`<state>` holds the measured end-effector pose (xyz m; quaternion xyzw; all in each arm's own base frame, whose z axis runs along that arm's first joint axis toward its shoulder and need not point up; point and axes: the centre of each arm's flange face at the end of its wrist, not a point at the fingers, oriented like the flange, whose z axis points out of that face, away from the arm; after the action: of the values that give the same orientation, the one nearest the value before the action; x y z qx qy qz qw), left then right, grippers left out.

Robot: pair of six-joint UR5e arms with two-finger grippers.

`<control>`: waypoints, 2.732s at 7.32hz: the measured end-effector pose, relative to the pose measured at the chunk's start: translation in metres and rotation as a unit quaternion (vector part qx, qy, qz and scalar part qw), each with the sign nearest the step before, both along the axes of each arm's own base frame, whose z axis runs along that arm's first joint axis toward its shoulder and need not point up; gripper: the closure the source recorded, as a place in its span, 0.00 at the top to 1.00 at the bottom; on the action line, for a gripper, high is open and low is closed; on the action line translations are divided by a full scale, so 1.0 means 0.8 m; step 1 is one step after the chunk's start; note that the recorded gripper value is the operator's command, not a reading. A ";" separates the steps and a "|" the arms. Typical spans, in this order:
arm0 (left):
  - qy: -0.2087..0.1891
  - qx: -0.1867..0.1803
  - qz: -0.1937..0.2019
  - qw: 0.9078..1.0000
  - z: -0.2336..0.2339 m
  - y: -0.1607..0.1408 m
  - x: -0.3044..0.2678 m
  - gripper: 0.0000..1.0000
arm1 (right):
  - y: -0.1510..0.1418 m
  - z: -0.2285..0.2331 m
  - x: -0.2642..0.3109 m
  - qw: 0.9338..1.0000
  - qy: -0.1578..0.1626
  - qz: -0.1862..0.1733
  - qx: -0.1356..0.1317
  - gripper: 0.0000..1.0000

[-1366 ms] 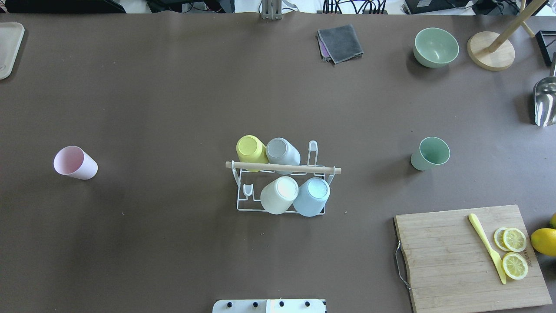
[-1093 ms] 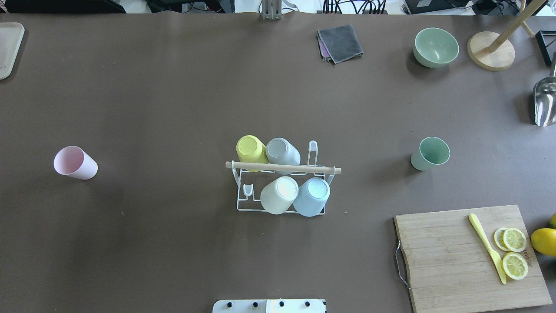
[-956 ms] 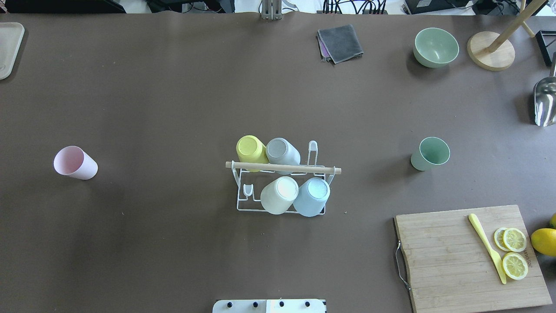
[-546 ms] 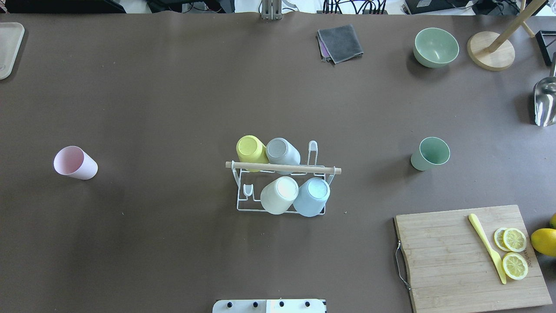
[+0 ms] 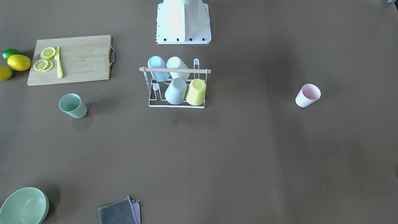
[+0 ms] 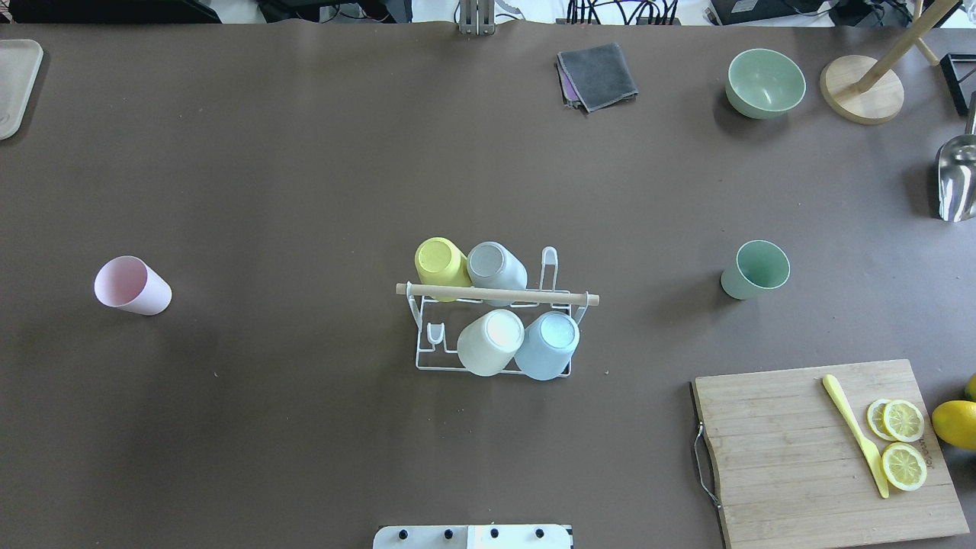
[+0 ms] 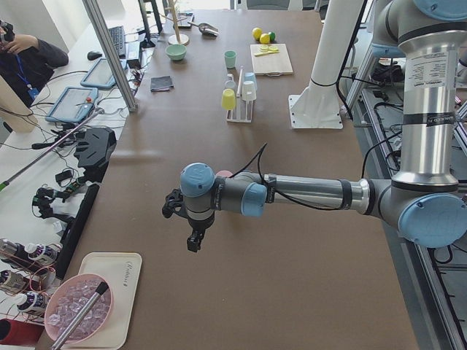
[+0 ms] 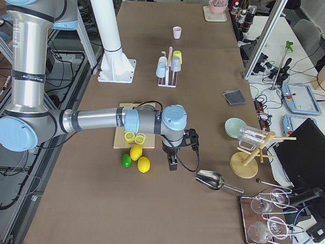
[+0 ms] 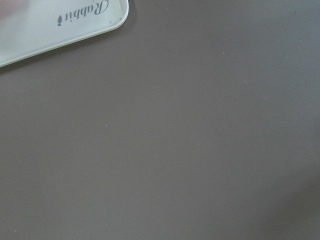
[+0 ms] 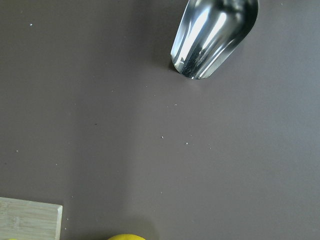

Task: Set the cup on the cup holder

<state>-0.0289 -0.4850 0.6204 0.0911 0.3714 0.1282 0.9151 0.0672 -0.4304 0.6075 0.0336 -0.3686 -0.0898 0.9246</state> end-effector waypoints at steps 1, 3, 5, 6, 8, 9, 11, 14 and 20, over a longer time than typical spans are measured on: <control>0.000 0.007 0.006 1.000 -0.008 -0.006 0.007 0.98 | -0.001 -0.002 -0.003 1.000 -0.007 0.000 0.000 1.00; -0.002 0.018 0.015 1.000 -0.021 -0.017 0.019 0.98 | -0.003 -0.009 -0.007 1.000 -0.020 0.001 -0.001 1.00; -0.003 0.027 0.017 1.000 -0.031 -0.025 0.022 0.98 | -0.028 -0.033 -0.031 1.000 -0.023 -0.003 -0.008 1.00; -0.002 0.031 0.018 0.999 -0.037 -0.030 0.024 0.98 | -0.046 -0.052 -0.050 1.000 -0.019 -0.012 -0.012 1.00; -0.001 0.046 0.029 0.999 -0.055 -0.044 0.041 0.99 | -0.085 -0.095 -0.097 0.999 -0.006 -0.038 -0.024 1.00; 0.000 0.057 0.041 0.998 -0.070 -0.056 0.058 0.99 | -0.102 -0.118 -0.125 0.998 -0.002 -0.055 -0.031 1.00; -0.004 0.090 0.071 0.993 -0.111 -0.085 0.107 0.98 | -0.123 -0.158 -0.179 0.996 0.003 -0.078 -0.043 1.00; -0.020 0.120 0.105 0.987 -0.155 -0.110 0.169 0.98 | -0.139 -0.220 -0.288 0.992 0.025 -0.115 -0.051 1.00; -0.081 0.158 0.194 0.965 -0.248 -0.138 0.189 0.98 | -0.215 -0.286 -0.451 0.970 0.091 -0.201 -0.107 1.00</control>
<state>0.1222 -0.5953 0.4224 0.1502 0.2818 0.3673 0.8736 -0.2934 -0.6025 0.3790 -0.1485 -0.2893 -0.2361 0.9157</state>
